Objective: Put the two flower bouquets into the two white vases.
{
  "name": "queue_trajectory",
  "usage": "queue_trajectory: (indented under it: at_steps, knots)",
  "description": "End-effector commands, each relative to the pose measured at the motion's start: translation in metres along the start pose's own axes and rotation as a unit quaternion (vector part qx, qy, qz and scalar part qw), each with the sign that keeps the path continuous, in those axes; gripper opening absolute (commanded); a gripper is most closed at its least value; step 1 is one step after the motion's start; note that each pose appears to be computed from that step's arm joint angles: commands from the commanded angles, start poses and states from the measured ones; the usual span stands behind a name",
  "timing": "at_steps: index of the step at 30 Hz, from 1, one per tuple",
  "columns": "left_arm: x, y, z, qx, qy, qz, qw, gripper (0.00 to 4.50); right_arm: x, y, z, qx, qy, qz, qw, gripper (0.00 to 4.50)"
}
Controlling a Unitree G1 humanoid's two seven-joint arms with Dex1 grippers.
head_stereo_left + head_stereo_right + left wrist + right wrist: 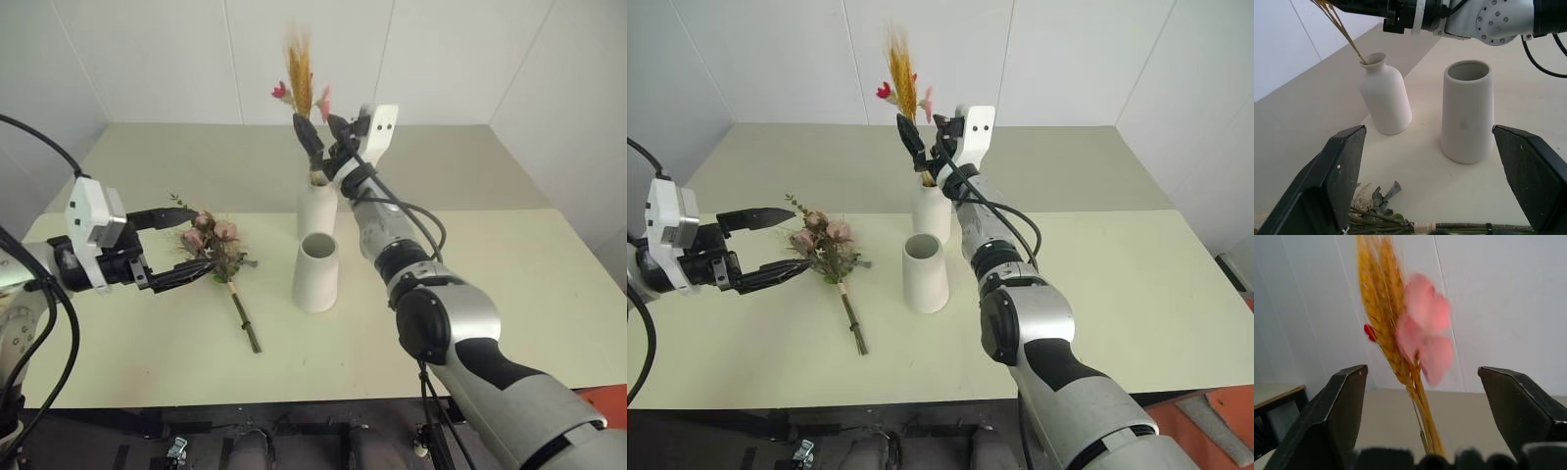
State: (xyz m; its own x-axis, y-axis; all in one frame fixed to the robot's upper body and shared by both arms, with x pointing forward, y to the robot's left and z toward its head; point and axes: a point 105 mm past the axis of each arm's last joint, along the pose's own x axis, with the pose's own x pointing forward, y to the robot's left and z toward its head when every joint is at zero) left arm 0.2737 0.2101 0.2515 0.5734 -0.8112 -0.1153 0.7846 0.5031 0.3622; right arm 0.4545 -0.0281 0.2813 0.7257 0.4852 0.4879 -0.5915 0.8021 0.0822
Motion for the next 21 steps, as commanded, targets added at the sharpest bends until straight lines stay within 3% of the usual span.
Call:
queue_trajectory:
  at_steps: [1, 4, 7, 9, 13, 16, 21]
  knots:
    - [0.001, 0.003, 0.007, 0.019, -0.006, 0.008, 1.0, 4.5, -0.009, -0.022, 0.02, -0.074, -0.026, -0.017, 0.997, 4.47]
    - [0.003, 0.012, -0.003, 0.007, 0.02, 0.072, 0.997, 4.5, -0.035, -0.047, 0.025, -0.147, -0.002, -0.013, 0.989, 4.47]
    - [0.009, 0.028, -0.01, -0.067, 0.041, 0.182, 0.98, 4.5, -0.061, -0.056, 0.043, -0.193, 0.041, 0.014, 0.98, 4.47]
    - [0.015, 0.025, -0.017, -0.092, 0.078, 0.239, 0.963, 4.5, -0.087, -0.056, 0.057, -0.225, 0.109, 0.052, 0.967, 4.47]
    - [0.022, 0.007, -0.027, -0.144, 0.133, 0.268, 0.943, 4.5, -0.128, -0.047, 0.067, -0.243, 0.227, 0.113, 0.936, 4.47]
    - [0.026, -0.003, -0.058, -0.22, 0.22, 0.289, 0.905, 4.5, -0.16, -0.036, 0.075, -0.245, 0.321, 0.164, 0.9, 4.47]
    - [0.034, -0.013, -0.1, -0.302, 0.272, 0.328, 0.853, 4.5, -0.177, -0.018, 0.083, -0.245, 0.345, 0.224, 0.878, 4.47]
